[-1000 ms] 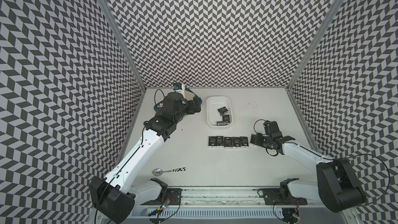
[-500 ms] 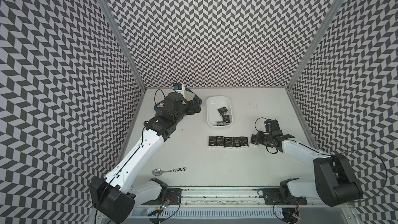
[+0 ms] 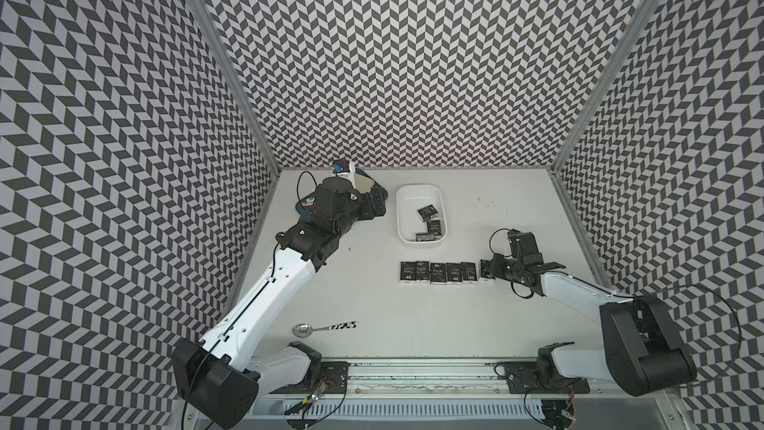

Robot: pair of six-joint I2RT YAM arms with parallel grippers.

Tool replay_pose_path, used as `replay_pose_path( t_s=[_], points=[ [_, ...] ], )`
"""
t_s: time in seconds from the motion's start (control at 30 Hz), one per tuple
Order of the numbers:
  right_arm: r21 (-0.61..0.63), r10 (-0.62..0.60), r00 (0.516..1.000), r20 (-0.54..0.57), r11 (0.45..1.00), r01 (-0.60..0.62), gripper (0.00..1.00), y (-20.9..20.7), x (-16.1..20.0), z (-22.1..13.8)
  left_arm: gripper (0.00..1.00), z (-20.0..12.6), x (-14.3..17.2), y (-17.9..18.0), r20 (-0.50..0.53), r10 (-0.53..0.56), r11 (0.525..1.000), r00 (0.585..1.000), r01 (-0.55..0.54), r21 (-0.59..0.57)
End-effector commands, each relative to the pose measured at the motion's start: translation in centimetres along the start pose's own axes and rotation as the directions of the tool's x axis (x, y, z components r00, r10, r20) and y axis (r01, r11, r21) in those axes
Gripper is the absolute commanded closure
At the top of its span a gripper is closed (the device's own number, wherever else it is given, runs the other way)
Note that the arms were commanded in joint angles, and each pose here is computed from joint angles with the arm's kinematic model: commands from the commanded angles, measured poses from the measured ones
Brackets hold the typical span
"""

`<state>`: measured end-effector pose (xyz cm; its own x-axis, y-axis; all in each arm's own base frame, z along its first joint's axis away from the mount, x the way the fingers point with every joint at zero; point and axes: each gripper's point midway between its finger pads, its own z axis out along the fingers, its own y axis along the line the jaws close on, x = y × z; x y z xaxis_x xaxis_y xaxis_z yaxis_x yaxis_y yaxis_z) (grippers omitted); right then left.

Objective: Take the pocket tissues out of the storage box
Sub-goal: Place the pocket tissues at the center of the board.

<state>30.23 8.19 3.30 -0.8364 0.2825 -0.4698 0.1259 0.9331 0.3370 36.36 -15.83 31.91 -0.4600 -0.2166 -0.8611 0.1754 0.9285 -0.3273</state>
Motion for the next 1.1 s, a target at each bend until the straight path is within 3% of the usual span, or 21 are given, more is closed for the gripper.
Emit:
replay_pose_path(
  t_s=[0.0, 0.67, 0.8, 0.9, 1.07],
  points=[
    [-0.017, -0.041, 0.999, -0.034, 0.999, 0.041, 0.81, 0.3, 1.2, 0.4, 0.01, -0.4, -1.4, -0.8, 0.024, 0.0, 1.0, 1.0, 0.0, 0.01],
    [-0.092, -0.066, 0.996, -0.063, 0.994, 0.06, 0.78, 4.9, 2.3, 1.6, 0.01, -0.6, -1.2, -0.6, 0.022, 0.017, 1.0, 1.0, -0.017, -0.012],
    [-0.08, -0.076, 0.995, -0.062, 0.994, 0.071, 0.74, 5.1, 1.8, 1.5, 0.01, -0.6, -1.1, -0.6, 0.02, 0.02, 1.0, 1.0, -0.02, -0.014],
    [-0.024, -0.091, 0.995, -0.03, 0.996, 0.091, 0.65, 4.6, 0.5, 0.7, 0.01, -0.7, -1.0, -0.4, 0.021, 0.021, 1.0, 1.0, -0.021, -0.018],
    [0.039, -0.104, 0.991, 0.089, 0.994, 0.101, 0.55, 5.2, -4.0, -2.1, 0.01, -0.8, -1.0, -0.3, 0.022, 0.021, 1.0, 1.0, -0.02, -0.022]
  ],
)
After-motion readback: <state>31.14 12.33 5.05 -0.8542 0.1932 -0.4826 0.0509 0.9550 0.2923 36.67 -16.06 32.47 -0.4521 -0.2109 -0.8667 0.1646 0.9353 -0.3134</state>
